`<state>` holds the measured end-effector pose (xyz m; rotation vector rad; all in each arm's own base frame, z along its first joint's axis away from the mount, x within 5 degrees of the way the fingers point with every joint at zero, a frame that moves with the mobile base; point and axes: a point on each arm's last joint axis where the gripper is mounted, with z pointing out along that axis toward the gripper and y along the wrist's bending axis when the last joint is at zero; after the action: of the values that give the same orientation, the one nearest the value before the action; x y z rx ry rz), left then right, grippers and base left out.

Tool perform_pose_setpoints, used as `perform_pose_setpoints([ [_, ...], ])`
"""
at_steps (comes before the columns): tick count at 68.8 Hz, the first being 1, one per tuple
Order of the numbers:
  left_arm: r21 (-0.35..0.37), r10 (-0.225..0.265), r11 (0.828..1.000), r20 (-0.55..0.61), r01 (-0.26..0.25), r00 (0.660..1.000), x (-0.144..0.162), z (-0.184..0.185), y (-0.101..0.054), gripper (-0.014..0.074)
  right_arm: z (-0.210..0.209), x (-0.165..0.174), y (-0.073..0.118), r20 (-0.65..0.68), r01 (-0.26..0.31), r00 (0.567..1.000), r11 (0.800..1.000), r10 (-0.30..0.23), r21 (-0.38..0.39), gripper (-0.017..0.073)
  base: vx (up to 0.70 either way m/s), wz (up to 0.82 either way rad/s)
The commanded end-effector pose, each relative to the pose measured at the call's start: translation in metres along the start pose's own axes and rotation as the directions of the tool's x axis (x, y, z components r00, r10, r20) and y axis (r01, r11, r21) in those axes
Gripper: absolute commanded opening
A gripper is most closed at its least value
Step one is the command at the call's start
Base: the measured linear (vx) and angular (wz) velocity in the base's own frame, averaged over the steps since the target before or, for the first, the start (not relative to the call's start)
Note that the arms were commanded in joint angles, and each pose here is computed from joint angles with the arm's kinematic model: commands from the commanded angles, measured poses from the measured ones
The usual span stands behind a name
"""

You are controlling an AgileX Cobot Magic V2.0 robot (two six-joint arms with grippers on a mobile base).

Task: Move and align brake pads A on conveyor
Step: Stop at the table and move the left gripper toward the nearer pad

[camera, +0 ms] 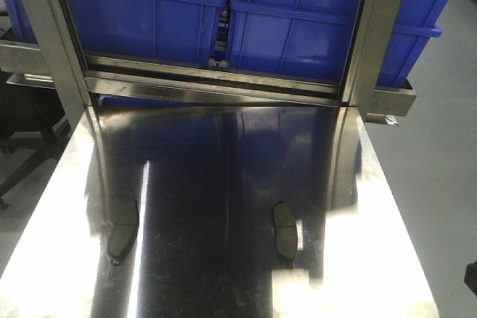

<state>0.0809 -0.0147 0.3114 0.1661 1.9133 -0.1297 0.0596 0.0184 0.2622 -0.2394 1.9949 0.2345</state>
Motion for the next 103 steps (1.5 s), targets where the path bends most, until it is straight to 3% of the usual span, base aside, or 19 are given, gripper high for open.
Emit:
perform_pose_setpoints([
  [1,0.006,-0.006,1.0,0.086,0.006,0.996,-0.0137,-0.0024,-0.0006,-0.0006,-0.0037,-0.0137,0.0008,0.086,0.016,0.996,1.0,-0.016,-0.003,-0.001,0.0,0.0],
  [58,0.01,-0.007,1.0,0.117,0.005,0.993,-0.0165,-0.0027,-0.001,0.0015,-0.0037,-0.0136,0.0008,0.085,0.016,0.996,1.0,-0.016,-0.003,-0.001,0.0,0.0],
  [68,0.01,-0.007,1.0,0.111,0.006,0.994,-0.016,-0.0026,-0.0009,0.0151,-0.0037,-0.0136,0.0008,0.085,0.016,0.996,1.0,-0.016,-0.003,-0.001,0.0,0.0],
  [80,0.017,-0.017,1.0,0.115,0.015,0.993,-0.0164,-0.0027,-0.0014,0.0548,-0.0037,-0.0136,0.0008,0.085,0.016,0.996,1.0,-0.016,-0.003,-0.001,0.0,0.0],
  [87,0.016,-0.016,1.0,0.115,0.014,0.993,-0.0164,-0.0027,-0.0013,0.0728,-0.0037,-0.0136,0.0008,0.085,0.016,0.996,1.0,-0.016,-0.003,-0.001,0.0,0.0],
  [96,0.019,-0.02,1.0,0.12,0.018,0.993,-0.0168,-0.0027,-0.0016,0.0722,-0.0037,-0.0136,0.0008,0.085,0.016,0.996,1.0,-0.016,-0.003,-0.001,0.0,0.0],
  [103,0.054,-0.071,0.996,0.142,0.064,0.987,-0.0196,-0.0021,-0.0042,0.069,-0.0037,-0.0136,0.0008,0.085,0.016,0.996,1.0,-0.016,-0.003,-0.001,0.0,0.0],
])
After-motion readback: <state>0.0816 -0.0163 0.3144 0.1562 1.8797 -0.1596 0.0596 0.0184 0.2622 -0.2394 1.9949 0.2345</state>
